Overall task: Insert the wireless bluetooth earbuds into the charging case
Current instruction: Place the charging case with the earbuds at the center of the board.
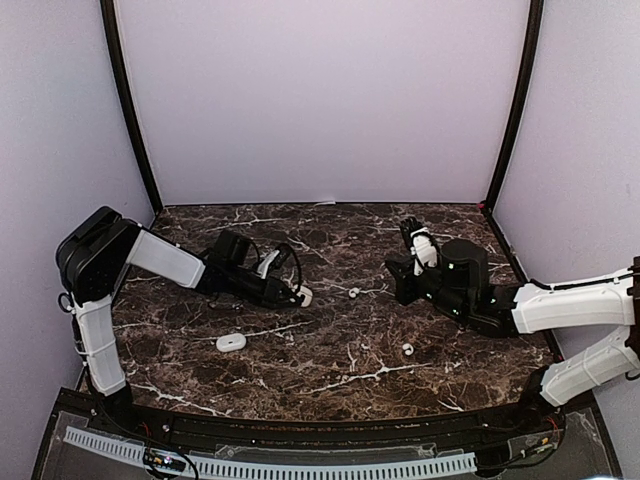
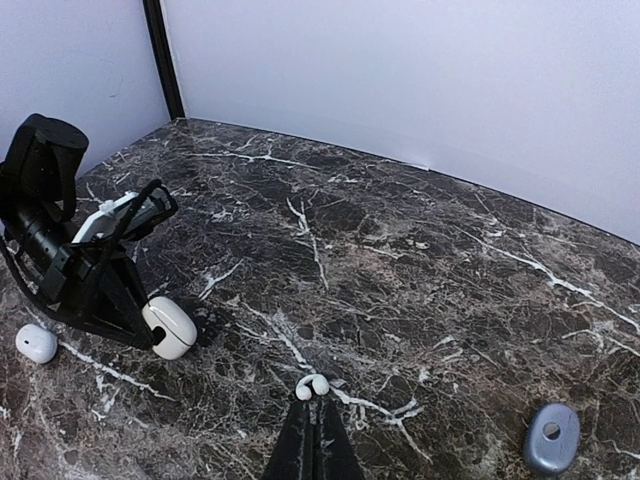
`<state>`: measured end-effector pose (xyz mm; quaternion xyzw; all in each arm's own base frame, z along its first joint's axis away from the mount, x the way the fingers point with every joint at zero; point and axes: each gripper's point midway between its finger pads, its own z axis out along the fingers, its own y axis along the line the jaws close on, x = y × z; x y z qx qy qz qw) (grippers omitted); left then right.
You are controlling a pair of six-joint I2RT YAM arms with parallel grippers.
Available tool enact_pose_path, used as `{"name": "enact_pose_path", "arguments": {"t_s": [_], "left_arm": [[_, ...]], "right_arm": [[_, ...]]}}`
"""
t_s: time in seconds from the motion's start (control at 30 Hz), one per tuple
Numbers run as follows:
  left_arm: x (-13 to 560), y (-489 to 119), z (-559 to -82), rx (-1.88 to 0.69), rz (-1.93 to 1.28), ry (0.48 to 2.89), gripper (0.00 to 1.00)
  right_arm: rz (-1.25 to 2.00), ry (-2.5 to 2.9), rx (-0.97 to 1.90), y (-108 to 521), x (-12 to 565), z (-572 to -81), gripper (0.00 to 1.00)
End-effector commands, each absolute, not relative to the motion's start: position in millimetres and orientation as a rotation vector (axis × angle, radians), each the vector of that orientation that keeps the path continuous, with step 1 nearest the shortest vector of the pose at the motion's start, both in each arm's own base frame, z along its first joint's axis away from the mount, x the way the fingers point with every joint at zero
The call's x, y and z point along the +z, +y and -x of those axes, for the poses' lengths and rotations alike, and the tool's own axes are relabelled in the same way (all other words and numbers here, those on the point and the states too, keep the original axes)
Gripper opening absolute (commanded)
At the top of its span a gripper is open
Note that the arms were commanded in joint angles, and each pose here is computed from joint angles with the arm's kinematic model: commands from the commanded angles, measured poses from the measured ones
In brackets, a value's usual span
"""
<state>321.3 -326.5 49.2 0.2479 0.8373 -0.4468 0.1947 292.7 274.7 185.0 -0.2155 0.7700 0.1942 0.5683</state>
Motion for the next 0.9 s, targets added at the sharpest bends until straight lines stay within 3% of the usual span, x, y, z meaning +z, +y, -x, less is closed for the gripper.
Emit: {"name": "enact_pose_path", "arguments": {"t_s": [0.0, 0.5, 0.7, 0.87], "left_arm": [[49, -327, -329, -1.304, -0.646, 2.380, 0.15], [39, -287, -398, -1.351, -0.365, 2.422, 0.15], [36, -274, -424, -1.336, -0.298, 2.430, 0.21], [41, -261, -445, -1.293, -0.258, 2.410, 0.35]], "right_arm": [[0.500, 1.783, 0.502, 281, 195, -295, 0.00], [0.490, 1.840, 0.454, 285, 185, -306, 0.00], [0.460, 1.852, 0.414, 278, 184, -309, 0.00], [0.437, 1.847, 0.380, 272, 185, -313, 0.03]]}}
